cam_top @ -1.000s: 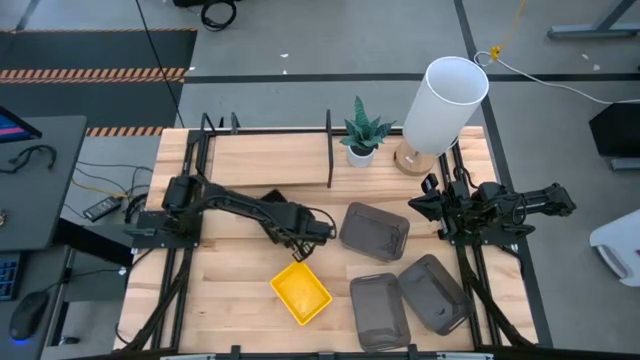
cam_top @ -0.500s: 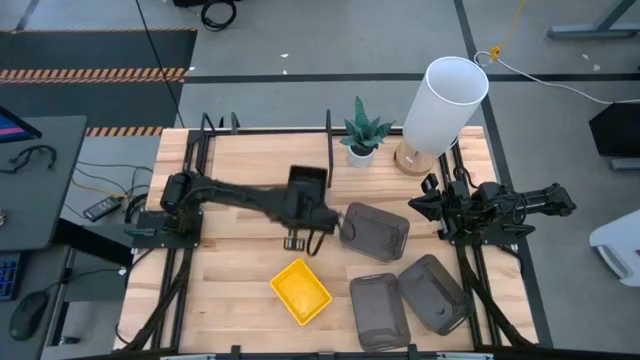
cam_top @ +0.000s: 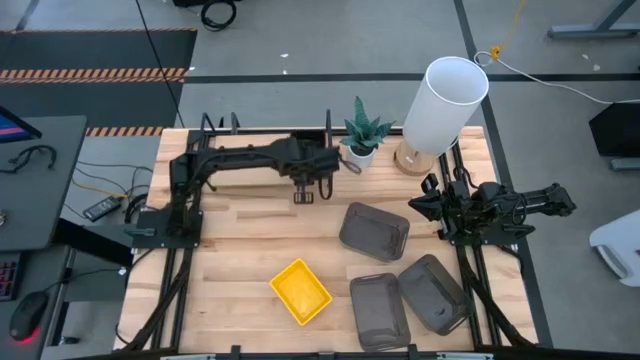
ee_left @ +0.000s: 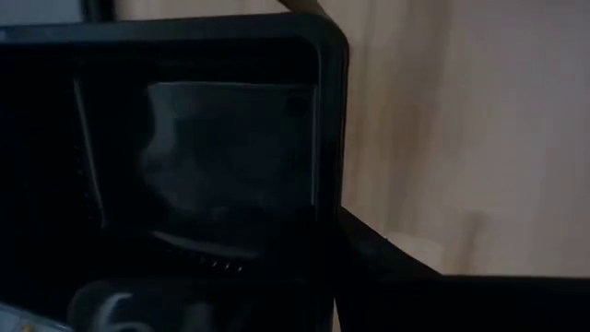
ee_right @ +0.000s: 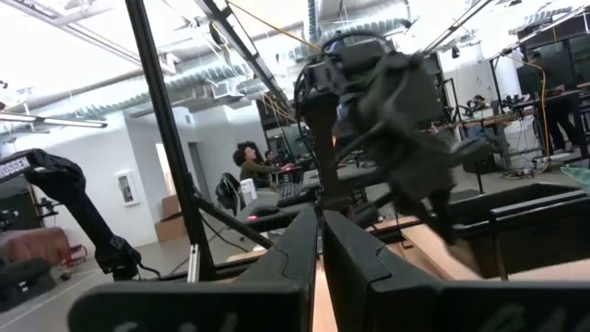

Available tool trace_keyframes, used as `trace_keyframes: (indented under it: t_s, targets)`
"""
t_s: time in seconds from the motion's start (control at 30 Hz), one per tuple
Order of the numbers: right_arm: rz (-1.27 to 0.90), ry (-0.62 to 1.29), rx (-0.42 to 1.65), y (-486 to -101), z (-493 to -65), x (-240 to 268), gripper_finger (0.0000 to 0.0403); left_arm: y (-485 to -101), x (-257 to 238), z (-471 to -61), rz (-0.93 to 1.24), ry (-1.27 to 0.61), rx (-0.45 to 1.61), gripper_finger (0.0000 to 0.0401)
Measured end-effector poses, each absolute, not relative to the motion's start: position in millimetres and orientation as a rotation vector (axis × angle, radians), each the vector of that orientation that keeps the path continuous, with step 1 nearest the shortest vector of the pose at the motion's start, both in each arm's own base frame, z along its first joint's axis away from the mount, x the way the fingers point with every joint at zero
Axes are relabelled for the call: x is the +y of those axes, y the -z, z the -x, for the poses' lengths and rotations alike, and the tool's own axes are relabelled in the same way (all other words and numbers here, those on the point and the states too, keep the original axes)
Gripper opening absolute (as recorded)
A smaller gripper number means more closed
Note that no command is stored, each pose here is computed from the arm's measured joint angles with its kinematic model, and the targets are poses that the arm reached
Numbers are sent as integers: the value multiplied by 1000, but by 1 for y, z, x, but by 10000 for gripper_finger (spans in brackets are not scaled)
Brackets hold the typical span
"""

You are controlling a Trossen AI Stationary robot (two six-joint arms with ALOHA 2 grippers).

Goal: Stack baskets on shelf by color
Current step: Put the stacked black bins on the shelf

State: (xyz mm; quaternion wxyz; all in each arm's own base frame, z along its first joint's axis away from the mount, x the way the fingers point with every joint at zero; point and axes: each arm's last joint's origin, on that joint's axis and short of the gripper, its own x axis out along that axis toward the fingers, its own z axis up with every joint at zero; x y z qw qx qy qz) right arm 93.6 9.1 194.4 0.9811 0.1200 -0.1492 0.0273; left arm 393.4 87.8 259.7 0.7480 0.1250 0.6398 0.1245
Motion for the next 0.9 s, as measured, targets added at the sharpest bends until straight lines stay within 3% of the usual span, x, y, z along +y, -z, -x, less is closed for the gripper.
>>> trace_keyframes:
  t_s: [0.4, 0.77, 0.9]
  targets:
    - [-241, -55, -300, -194, -94, 9, 27, -259, 92, -396, -301, -227, 1379, 26]
    - [-241, -55, -300, -194, -94, 9, 27, -230, 114, -401, -296, -290, 1466, 29]
    - [-241, -55, -300, -194, -94, 9, 27, -230, 113, -403, -281, -309, 1450, 56]
